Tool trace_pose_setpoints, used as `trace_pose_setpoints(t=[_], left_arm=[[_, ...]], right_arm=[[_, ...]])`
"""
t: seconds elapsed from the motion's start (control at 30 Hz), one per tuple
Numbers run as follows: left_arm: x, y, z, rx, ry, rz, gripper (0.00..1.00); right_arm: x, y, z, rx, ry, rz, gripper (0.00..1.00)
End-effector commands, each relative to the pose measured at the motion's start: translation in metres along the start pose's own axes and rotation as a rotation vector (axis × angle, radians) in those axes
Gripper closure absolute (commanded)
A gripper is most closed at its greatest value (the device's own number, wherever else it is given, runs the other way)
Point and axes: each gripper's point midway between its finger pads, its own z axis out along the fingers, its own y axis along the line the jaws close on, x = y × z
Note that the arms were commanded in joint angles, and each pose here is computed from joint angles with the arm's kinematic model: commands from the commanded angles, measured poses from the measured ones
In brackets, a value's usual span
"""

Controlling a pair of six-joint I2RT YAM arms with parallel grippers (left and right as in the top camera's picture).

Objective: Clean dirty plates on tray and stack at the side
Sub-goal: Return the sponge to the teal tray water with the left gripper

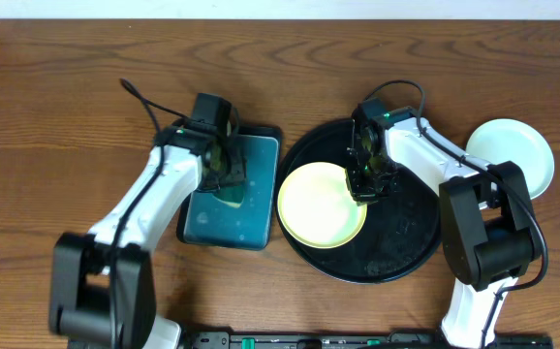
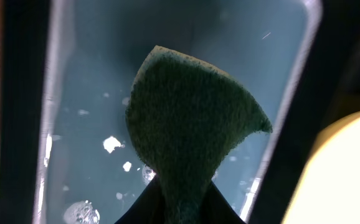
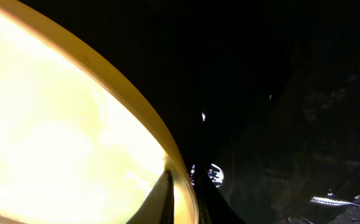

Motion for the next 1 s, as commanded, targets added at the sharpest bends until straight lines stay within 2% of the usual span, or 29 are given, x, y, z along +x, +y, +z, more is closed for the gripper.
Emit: trace_pose_setpoints(t=[0.0, 0.27, 0.37, 0.43, 0.63, 0.8, 0.97], left_arm=[[0.014, 0.010, 0.025, -0.037, 0.081, 0.029, 0.83], [0.034, 0.022, 0.066, -0.087, 0.211, 0.016, 0.83], [0.039, 0.025, 0.072, -0.096, 0.234, 0.013, 0.65], [0.039, 0.025, 0.072, -0.097, 0.238, 0.013, 0.58], [0.038, 0.024, 0.066, -0.094, 0.230, 0.014, 0.53], [0.020, 0.014, 0.041, -0.065, 0.154, 0.021, 0.48], [0.002, 0.003, 0.003, -0.017, 0.029, 0.033, 0.36]], right_arm=[[0.002, 0.010, 0.006, -0.018, 0.011, -0.021, 0.92], [0.009, 0.007, 0.014, -0.014, 0.026, -0.019, 0.93], [0.013, 0.005, 0.020, -0.011, 0.035, -0.017, 0.94], [0.016, 0.003, 0.024, -0.010, 0.041, -0.015, 0.94], [0.023, 0.000, 0.031, -0.006, 0.058, -0.011, 0.98], [0.022, 0.001, 0.031, -0.006, 0.055, -0.012, 0.99], [0.022, 0.001, 0.031, -0.006, 0.055, -0.012, 0.99]])
